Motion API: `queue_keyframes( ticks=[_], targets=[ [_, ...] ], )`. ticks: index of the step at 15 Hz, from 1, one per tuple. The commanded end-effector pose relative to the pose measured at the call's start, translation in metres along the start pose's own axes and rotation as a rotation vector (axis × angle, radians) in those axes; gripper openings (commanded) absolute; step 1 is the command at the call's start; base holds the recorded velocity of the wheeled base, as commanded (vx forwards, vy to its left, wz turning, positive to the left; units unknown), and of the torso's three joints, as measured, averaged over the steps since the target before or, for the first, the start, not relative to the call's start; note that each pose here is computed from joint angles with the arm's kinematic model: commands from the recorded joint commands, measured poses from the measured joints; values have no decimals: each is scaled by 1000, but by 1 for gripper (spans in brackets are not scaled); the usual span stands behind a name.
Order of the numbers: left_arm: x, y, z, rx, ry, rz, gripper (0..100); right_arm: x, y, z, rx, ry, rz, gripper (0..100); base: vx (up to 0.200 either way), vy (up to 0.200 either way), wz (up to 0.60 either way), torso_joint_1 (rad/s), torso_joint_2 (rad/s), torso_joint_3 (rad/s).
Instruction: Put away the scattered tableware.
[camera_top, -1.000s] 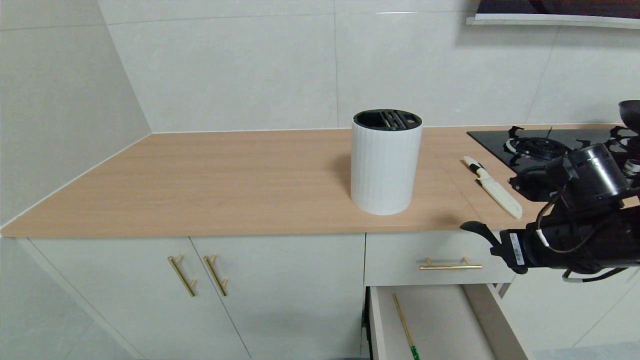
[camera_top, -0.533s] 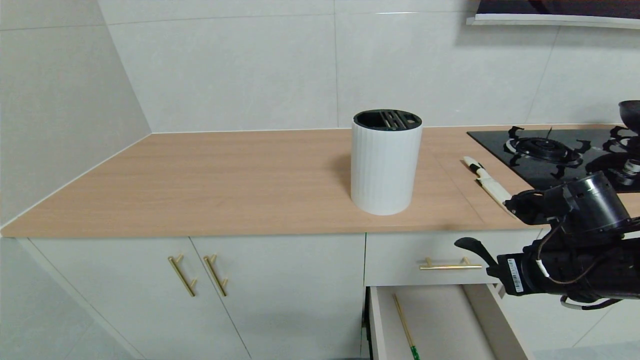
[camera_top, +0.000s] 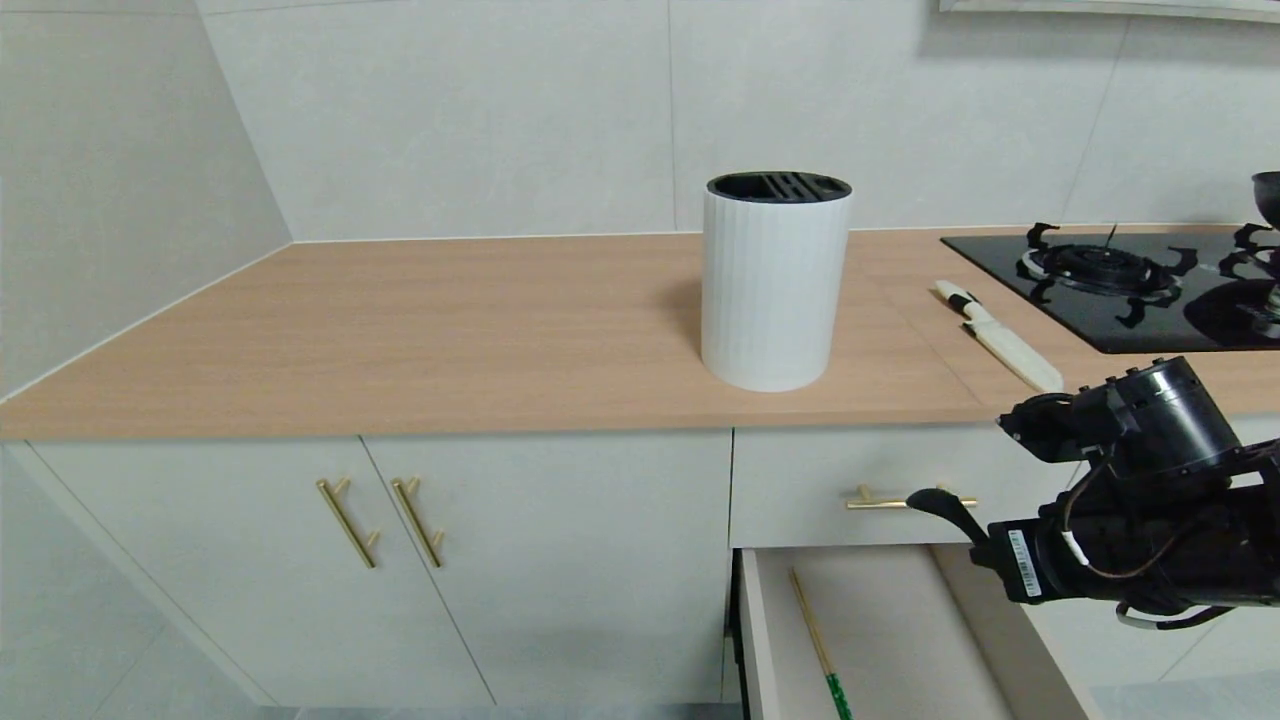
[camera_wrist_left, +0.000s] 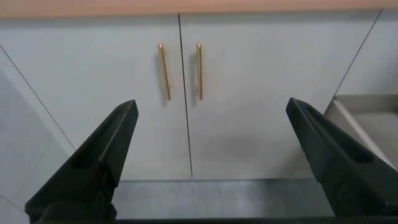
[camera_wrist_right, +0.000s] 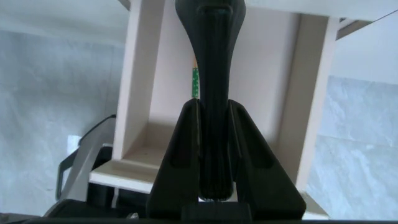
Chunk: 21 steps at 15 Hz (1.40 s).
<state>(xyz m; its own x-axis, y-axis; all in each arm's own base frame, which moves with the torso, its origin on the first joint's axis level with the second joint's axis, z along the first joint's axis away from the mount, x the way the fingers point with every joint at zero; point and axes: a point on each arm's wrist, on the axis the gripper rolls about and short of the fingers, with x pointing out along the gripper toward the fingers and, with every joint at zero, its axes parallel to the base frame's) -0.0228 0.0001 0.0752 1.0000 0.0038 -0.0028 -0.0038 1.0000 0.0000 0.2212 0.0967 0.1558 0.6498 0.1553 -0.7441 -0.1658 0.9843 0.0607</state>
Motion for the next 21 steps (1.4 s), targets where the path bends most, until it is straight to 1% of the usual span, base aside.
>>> queue_keyframes(
  ticks=[1,8,13,15,20,21],
  targets=[
    [0,0,0,0,0,1,100,3,0,-1,-2,12,-2,0,0,0,0,-188,486,295],
    [0,0,0,0,0,1,100,11,1,-3,-6,37,-24,0,0,0,0,-165,477,301],
    [0,0,0,0,0,1,100,13,1,-4,-7,46,-26,0,0,0,0,-115,446,318],
    [0,0,0,0,0,1,100,13,1,-4,-7,47,-26,0,0,0,0,-39,195,151],
    [0,0,0,0,0,1,100,17,4,-6,-18,57,-20,0,0,0,0,-5,17,6],
    [0,0,0,0,0,1,100,23,6,-4,-15,40,-15,0,0,0,0,0,0,0]
  ],
)
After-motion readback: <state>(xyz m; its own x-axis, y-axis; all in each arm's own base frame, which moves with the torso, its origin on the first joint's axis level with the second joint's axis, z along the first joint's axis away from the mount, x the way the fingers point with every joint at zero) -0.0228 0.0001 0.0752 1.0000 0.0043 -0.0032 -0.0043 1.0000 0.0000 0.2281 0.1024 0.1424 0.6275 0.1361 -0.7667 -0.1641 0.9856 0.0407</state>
